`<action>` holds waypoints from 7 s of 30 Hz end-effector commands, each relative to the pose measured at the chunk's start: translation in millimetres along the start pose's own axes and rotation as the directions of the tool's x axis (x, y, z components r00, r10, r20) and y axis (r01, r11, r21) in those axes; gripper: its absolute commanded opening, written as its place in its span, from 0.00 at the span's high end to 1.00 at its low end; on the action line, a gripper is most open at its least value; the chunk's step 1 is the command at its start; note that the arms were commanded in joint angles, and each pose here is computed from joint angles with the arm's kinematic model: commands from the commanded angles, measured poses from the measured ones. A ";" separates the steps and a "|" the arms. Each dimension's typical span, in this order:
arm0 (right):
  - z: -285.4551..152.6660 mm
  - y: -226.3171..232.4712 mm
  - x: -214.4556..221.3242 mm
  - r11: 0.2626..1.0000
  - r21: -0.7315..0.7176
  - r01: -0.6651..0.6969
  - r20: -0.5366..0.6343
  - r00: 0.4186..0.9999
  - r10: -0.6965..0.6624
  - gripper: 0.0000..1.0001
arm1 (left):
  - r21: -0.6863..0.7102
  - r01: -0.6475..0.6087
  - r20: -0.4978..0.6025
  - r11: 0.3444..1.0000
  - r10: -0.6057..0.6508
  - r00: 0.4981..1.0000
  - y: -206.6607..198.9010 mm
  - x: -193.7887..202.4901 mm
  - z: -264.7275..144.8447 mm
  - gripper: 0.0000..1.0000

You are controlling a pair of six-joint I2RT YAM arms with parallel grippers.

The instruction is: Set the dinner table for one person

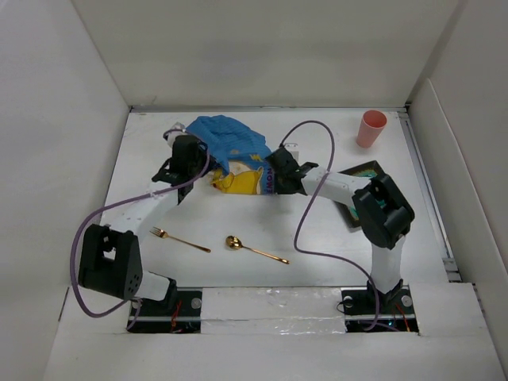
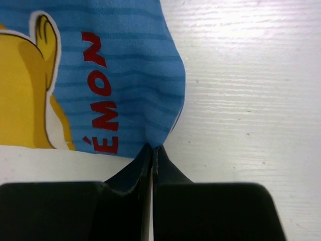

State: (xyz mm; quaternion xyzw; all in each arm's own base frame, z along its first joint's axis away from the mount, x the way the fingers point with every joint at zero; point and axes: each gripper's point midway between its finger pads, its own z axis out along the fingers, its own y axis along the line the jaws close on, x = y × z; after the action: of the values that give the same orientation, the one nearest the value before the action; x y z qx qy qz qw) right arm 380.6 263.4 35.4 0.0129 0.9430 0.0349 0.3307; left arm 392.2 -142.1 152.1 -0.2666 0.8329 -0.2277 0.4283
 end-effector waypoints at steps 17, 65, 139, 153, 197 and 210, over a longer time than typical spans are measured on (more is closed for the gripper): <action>-341.4 -88.0 -233.9 0.953 -0.287 -0.099 0.635 0.725 0.267 1.00 | 0.203 -0.201 0.669 0.958 0.013 0.743 -136.9 -270.1 -230.0 1.00; -67.7 -110.9 -28.9 0.944 -0.264 -0.196 0.002 0.979 0.204 1.00 | -0.013 0.111 -0.054 0.994 -0.111 0.992 116.8 -5.1 -10.6 1.00; -92.4 -309.9 63.5 0.438 0.035 -0.898 0.178 0.437 0.882 0.31 | 0.051 -0.171 -0.165 0.984 0.177 0.970 67.1 13.9 -95.5 0.69; -56.9 -316.4 66.2 0.273 -0.005 -0.962 0.132 0.270 0.954 0.59 | 0.077 -0.167 -0.138 0.983 0.176 0.975 58.5 6.9 -97.4 0.68; -241.5 30.1 -198.9 0.301 -0.953 -0.046 0.095 0.894 0.437 1.00 | 0.213 -0.199 -0.058 0.956 0.216 0.975 -16.3 -56.8 -83.1 0.58; -150.8 76.4 -162.3 0.281 -0.938 -0.204 -0.068 0.901 0.428 1.00 | 0.184 -0.187 -0.082 0.965 0.205 0.975 1.7 -40.4 -82.4 0.58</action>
State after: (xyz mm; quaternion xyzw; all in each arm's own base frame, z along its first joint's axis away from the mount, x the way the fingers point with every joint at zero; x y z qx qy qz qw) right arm 407.7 304.3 167.0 0.0808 0.7920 0.5407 0.2719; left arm 345.6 -102.9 209.6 -0.1409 0.8613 -0.2670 0.4086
